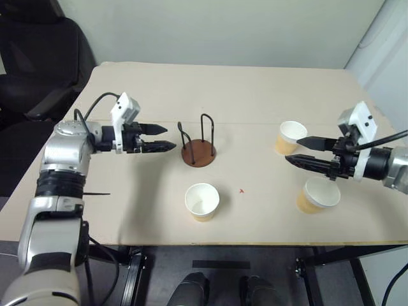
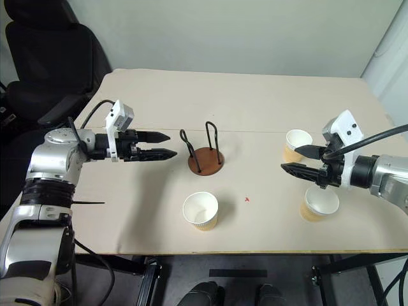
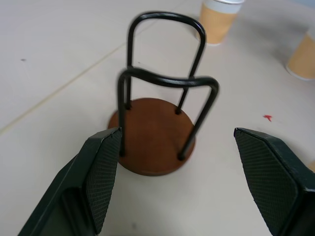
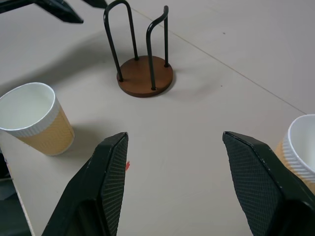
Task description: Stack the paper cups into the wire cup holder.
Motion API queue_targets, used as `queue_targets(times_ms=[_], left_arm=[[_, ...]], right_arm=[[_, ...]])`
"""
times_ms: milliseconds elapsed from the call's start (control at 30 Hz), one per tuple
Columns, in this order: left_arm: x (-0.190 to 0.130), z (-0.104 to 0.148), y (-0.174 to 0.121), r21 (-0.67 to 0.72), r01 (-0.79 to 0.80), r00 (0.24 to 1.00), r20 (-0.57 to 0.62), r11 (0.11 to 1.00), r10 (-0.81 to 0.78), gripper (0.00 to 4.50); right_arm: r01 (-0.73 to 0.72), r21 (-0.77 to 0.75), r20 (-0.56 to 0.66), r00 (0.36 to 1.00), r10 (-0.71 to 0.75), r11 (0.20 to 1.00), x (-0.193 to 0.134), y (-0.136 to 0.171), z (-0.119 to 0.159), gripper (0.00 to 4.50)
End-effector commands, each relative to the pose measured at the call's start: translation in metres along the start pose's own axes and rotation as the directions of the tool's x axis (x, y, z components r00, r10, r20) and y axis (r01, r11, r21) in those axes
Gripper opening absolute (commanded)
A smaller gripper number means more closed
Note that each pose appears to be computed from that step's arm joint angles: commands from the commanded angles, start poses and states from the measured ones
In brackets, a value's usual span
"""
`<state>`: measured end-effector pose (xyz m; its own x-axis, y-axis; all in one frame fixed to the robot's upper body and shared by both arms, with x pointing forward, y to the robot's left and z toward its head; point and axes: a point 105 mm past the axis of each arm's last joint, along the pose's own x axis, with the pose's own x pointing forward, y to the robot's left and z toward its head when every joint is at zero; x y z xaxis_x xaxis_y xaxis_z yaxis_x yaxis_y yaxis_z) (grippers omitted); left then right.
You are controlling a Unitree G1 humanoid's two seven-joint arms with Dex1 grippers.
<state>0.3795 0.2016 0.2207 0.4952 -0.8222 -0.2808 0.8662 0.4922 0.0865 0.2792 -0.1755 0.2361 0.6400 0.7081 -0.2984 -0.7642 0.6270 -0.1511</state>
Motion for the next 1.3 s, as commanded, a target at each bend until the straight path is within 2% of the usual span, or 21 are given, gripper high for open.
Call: queue_targets(times_ms=[33, 300, 567, 933, 1300], left_arm=[[-0.001, 0.014, 0.003, 0.039, -0.009, 1.0, 0.028, 0.999, 0.008, 3.9], [0.011, 0.013, -0.004, 0.027, 0.03, 0.998, 0.05, 0.999, -0.032, 3.9], [0.015, 0.006, -0.019, 0.03, 0.141, 0.99, -0.014, 0.99, -0.141, 3.9], [0.029, -0.004, -0.005, 0.049, 0.02, 1.0, 0.02, 0.999, -0.021, 3.9], [0.057, -0.013, -0.017, 0.021, 0.046, 0.996, 0.07, 0.999, -0.047, 3.9]], right_arm=[[0.034, -0.045, 0.054, 0.998, -0.031, 0.998, -0.008, 0.001, 0.015, 3.08], [0.056, -0.045, 0.049, 0.997, -0.053, 0.997, -0.013, -0.001, 0.014, 3.08], [0.048, -0.041, 0.049, 0.998, -0.046, 0.998, -0.015, 0.003, 0.015, 3.08], [0.101, -0.053, 0.012, 0.995, -0.1, 0.993, -0.02, -0.009, 0.008, 3.08], [0.11, -0.064, -0.004, 0.994, -0.111, 0.992, -0.019, -0.018, 0.004, 3.08]])
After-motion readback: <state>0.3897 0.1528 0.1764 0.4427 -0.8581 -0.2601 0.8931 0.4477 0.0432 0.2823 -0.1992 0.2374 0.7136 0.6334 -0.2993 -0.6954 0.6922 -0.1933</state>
